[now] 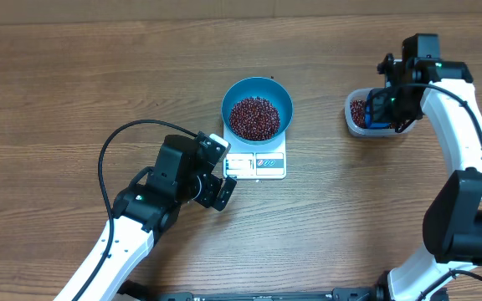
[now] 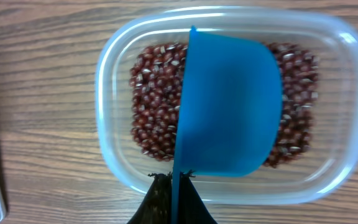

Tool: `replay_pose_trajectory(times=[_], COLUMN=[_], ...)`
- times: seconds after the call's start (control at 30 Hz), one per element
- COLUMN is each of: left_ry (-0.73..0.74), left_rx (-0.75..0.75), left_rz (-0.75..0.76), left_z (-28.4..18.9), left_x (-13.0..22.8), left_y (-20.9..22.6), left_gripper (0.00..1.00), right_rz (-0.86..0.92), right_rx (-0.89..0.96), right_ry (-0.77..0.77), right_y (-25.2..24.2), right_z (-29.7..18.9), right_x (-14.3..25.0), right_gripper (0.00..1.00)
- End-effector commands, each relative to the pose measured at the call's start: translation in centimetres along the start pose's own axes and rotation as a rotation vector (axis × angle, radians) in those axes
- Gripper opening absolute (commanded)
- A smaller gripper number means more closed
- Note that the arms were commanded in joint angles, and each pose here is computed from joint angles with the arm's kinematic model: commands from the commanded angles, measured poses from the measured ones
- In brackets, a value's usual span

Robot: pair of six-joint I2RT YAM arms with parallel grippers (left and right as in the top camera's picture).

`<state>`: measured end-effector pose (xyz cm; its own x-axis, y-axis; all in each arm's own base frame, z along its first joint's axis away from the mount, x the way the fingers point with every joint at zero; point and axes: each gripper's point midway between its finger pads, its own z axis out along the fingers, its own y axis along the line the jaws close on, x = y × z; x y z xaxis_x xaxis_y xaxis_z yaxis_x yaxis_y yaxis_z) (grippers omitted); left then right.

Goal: Scoop item into bowl and weigh 150g on scale
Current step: 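Lower the scoop into the red beans with the right gripper, then push the scoop through the beans and tilt it up, right gripper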

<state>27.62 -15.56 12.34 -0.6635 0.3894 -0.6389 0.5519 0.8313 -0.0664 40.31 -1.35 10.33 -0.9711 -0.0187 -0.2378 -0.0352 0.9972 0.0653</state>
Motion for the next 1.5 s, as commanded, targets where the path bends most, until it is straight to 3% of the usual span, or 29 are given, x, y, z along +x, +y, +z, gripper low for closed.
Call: replay_pose_trajectory(times=[0.0,0.43,0.87,1.07,1.47], left_ry=[-0.004,-0.004,-0.004,-0.004,-0.004], left_rx=[0.001,0.001,0.001,0.001,0.001], left_rz=[-0.013,-0.013,-0.013,-0.013,-0.013], left_z=[0.0,0.0,0.0,0.0,0.0], left_x=[0.0,0.0,0.0,0.0,0.0], left_y=[-0.1,-0.1,-0.1,-0.1,-0.1], left_gripper=[1.00,1.00,1.00,0.99,1.00], right_rz=[-0.028,-0.020,0.168,0.250,0.219], right_rx=[-0.069,-0.235,-0.452,-0.468,-0.483], right_ry=[0.014,-0.012,-0.101,-0.118,-0.166], right_y=[2.1,4.6,0.6,-2.1,-2.3], right_z=[0.8,0.2,-2.9,-3.4,-6.3], right_x=[0.5,0.0,-1.2,-0.8,-2.2], right_gripper=[0.04,0.04,0.04,0.04,0.04])
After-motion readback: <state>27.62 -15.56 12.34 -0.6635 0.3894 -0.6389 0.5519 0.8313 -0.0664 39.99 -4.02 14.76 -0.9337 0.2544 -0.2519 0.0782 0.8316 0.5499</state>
